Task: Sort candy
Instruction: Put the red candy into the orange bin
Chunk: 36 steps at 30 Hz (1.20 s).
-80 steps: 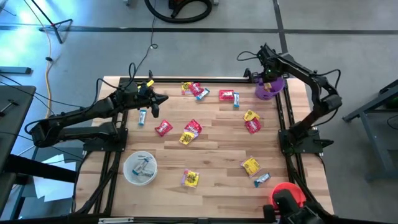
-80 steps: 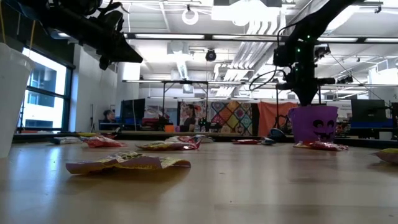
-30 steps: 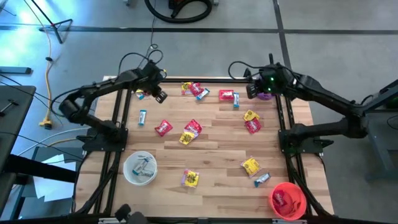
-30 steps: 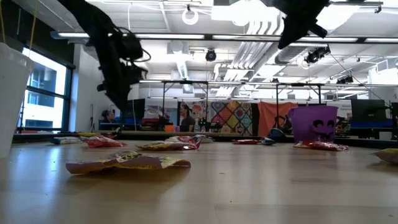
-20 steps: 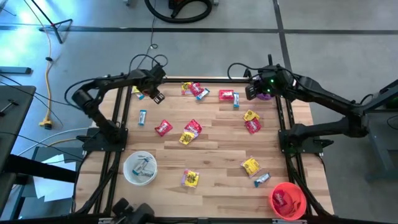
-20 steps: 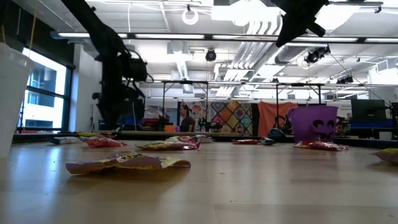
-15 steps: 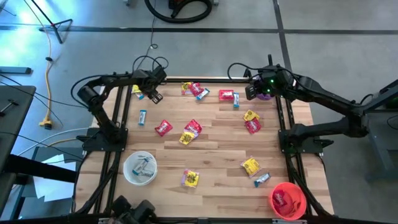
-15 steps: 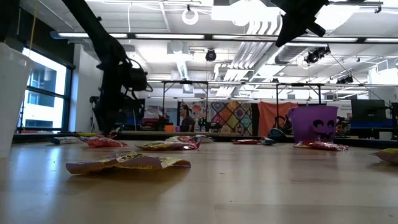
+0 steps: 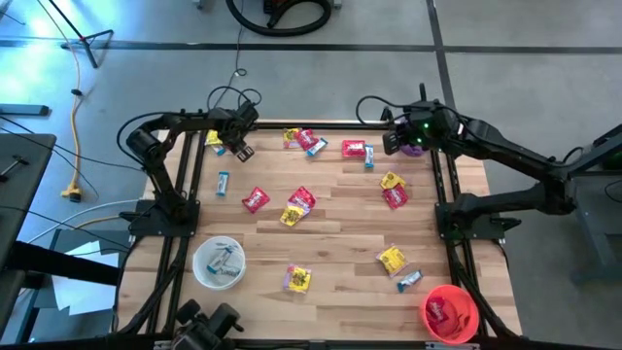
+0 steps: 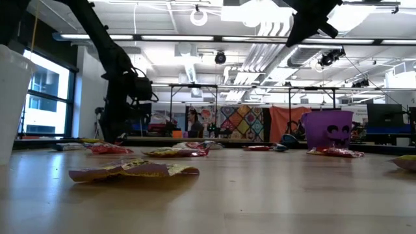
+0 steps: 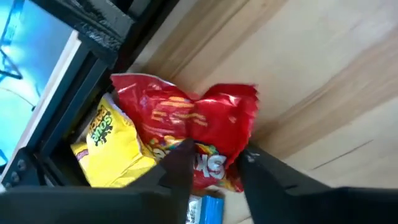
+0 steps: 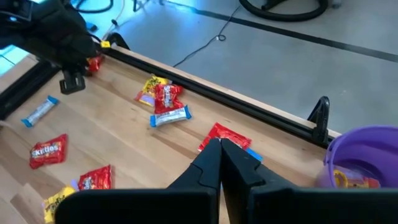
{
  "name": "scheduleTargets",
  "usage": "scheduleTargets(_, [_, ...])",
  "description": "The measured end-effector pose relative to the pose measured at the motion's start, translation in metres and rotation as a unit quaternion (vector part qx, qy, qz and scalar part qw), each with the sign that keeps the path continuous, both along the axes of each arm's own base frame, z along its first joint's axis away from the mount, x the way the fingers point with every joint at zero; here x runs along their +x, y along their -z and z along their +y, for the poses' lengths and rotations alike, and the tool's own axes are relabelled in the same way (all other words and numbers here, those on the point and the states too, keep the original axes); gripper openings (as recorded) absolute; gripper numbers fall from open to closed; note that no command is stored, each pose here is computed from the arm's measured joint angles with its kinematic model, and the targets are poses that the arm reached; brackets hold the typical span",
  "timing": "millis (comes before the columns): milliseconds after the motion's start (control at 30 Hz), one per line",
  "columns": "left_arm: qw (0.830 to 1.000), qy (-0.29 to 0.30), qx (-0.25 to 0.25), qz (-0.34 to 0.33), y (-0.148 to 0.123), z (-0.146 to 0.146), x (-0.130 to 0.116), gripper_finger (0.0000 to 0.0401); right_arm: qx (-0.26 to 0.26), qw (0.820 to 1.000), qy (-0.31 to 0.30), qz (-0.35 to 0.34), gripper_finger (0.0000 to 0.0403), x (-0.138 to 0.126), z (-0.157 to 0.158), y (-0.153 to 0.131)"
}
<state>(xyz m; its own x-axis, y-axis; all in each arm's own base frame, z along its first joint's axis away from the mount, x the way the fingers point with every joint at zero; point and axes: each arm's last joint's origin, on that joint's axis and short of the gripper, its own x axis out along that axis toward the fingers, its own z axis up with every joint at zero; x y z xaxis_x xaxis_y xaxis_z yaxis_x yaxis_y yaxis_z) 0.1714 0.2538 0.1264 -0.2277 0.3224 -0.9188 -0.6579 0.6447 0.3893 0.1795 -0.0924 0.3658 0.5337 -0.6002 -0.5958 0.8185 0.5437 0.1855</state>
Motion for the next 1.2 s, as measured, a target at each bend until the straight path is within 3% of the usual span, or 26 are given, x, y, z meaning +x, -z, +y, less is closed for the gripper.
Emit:
scheduleTargets(167, [0.999,0.007,0.013,-0.035,-0.013,-0.001,0.001,0.0015,-0.009,1.0,-0.011,-0.006,0.0,0.001,0.0,-0.002])
scheduleTargets(333, [0.989,0.008,0.008,-0.146,-0.048,-0.016,0.007,0.0006,0.003,0.999,-0.031,-0.01,0.0,0.002,0.001,-0.002])
scheduleTargets(467, [0.959,0.03,0.004,-0.282,-0.086,-0.033,0.013,0.0002,0.015,0.996,-0.085,-0.028,0.0,0.006,0.003,-0.004])
scheduleTargets(600, [0.895,0.081,-0.01,-0.438,-0.124,-0.051,0.024,0.0001,0.016,0.989,-0.131,-0.062,0.0,0.01,0.003,-0.009])
scheduleTargets(833, [0.732,0.188,-0.052,-0.653,-0.174,-0.069,0.051,0.0001,0.014,0.974,-0.182,-0.137,0.0,0.017,0.004,-0.02])
scheduleTargets(933, [0.656,0.241,-0.081,-0.711,-0.189,-0.074,0.066,0.0,0.012,0.963,-0.204,-0.177,0.0,0.023,0.005,-0.026])
scheduleTargets(1033, [0.595,0.273,-0.105,-0.749,-0.198,-0.079,0.08,0.0,0.002,0.951,-0.232,-0.205,0.0,0.031,0.009,-0.03])
scheduleTargets(1200, [0.526,0.298,-0.131,-0.786,-0.202,-0.085,0.1,0.0,-0.005,0.932,-0.275,-0.238,0.0034,0.051,0.015,-0.032])
